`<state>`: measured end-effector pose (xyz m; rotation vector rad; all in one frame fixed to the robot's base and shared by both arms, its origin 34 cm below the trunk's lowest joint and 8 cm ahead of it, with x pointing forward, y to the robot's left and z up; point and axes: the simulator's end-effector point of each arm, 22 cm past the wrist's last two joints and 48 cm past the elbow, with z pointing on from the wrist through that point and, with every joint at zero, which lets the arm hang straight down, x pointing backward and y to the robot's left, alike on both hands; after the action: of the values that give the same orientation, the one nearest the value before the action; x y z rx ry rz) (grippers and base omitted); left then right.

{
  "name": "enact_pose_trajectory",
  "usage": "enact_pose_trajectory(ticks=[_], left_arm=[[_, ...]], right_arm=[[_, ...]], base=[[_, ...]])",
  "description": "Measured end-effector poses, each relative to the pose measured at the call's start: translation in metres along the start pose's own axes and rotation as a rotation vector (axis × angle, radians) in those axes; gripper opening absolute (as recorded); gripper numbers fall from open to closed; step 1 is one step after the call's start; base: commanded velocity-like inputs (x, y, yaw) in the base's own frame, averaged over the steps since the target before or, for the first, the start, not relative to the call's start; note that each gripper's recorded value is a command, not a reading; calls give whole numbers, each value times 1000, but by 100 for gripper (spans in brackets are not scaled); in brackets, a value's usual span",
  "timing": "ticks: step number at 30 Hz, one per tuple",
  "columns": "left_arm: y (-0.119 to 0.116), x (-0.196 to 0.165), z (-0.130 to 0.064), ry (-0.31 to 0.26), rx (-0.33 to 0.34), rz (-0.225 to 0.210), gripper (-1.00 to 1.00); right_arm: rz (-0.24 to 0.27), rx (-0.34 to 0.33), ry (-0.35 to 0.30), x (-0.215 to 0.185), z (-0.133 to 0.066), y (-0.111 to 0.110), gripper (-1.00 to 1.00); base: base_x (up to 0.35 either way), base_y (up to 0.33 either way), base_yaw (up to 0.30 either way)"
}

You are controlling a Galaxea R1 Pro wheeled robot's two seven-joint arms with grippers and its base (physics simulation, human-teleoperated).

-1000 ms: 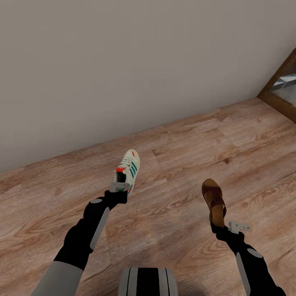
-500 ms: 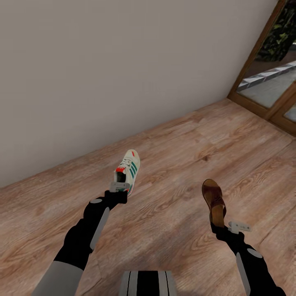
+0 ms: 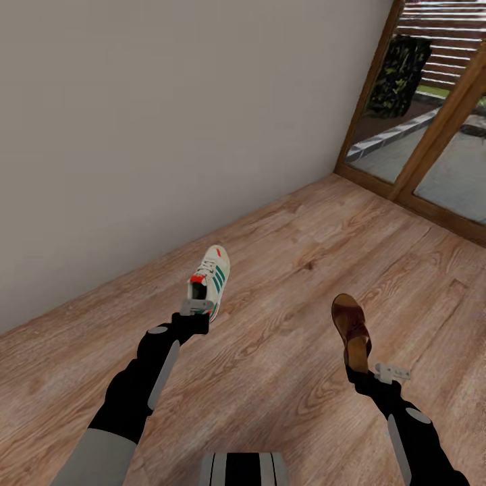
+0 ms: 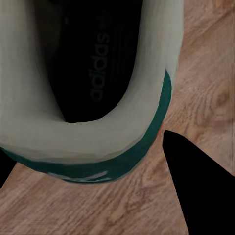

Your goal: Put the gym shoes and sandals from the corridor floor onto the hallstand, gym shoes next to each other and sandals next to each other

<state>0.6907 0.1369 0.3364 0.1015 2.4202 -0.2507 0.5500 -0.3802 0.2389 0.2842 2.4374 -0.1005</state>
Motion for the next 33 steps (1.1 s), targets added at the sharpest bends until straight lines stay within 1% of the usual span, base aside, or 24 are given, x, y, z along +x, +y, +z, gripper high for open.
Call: enact_pose_trajectory(ticks=[33], left_arm=[[-15, -88, -70, -171, 0, 36, -100]], right_arm=[[25, -31, -170, -86, -44, 9, -100]], base=[[0, 0, -245]])
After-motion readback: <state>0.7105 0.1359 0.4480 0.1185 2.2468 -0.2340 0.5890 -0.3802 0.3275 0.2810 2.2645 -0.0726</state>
